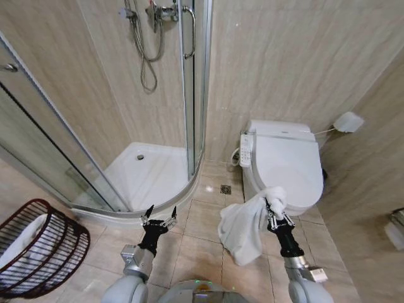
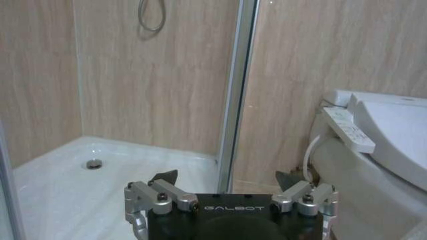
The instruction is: Discard the used towel into the hamper.
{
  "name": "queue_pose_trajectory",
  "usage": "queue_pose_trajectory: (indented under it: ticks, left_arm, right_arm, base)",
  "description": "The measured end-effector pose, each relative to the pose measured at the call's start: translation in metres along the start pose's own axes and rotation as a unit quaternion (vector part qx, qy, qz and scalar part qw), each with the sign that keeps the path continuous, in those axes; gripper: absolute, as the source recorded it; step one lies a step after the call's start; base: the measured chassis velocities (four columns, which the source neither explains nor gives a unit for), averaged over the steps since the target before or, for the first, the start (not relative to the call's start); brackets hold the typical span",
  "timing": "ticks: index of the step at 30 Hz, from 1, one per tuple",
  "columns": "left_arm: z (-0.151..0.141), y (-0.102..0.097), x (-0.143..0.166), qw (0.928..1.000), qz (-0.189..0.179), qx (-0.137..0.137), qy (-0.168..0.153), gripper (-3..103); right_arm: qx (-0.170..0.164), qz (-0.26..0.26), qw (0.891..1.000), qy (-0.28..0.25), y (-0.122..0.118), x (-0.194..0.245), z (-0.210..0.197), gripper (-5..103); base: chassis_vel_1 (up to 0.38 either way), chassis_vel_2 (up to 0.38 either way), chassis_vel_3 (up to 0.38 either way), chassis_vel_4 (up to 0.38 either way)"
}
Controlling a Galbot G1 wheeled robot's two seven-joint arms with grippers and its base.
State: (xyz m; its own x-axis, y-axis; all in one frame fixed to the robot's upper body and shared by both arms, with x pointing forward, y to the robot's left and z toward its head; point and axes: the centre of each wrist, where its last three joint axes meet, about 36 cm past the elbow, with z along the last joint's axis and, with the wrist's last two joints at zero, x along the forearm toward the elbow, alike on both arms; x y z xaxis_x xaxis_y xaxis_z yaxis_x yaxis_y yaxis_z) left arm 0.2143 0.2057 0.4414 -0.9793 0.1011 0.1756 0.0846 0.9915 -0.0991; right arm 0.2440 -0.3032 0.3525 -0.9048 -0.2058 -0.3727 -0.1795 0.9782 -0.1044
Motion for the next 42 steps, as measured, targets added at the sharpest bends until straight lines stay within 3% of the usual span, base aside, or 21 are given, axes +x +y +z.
queue_pose_trajectory:
  ticks: [42]
  left_arm:
    - [0.0,0.0,0.0,1.0,0.0,0.0,0.0,99]
  right_arm:
    - [-0.005,-0.013,1.0,-0.027,0.02,-0.005,-0.016,12]
  base:
    - [0.0,0.0,0.0,0.0]
